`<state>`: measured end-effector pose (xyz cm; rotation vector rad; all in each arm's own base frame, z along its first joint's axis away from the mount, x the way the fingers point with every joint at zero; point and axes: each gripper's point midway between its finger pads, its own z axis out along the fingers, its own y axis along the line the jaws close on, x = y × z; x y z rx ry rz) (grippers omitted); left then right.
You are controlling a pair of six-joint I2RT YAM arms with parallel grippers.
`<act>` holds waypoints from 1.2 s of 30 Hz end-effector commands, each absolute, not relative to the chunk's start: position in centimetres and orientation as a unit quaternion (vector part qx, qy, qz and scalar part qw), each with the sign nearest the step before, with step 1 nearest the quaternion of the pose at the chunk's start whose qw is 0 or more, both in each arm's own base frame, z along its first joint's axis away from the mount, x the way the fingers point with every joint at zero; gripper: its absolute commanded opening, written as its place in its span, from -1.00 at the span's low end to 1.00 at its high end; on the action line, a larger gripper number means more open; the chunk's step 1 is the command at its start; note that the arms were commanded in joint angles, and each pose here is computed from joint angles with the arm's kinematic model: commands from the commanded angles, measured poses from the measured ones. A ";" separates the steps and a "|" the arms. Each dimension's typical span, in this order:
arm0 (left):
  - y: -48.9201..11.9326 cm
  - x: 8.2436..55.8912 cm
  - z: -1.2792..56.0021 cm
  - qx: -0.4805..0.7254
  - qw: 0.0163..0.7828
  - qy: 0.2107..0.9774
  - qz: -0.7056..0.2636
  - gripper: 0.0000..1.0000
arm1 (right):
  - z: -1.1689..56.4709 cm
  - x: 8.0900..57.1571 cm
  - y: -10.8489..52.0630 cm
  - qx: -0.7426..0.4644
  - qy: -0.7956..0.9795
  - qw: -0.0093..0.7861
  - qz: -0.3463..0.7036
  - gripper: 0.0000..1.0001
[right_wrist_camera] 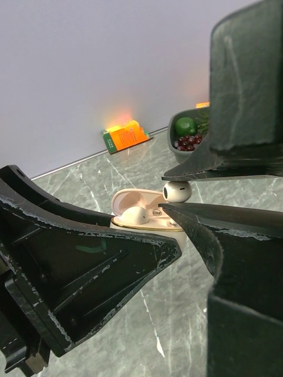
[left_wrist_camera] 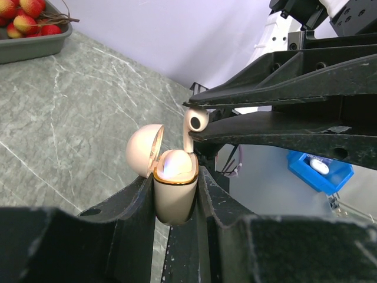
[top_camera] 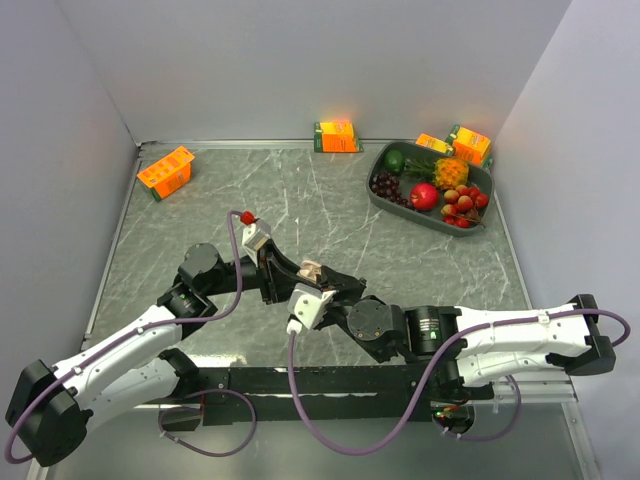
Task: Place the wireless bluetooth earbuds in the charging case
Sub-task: Place the earbud in the charging case.
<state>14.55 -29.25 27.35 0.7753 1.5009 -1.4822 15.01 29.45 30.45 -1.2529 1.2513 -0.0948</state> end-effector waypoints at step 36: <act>-29.2 14.7 31.4 0.323 0.480 0.551 -0.601 -0.98 | 31.5 14.1 30.3 -0.537 0.566 0.626 0.016 -0.21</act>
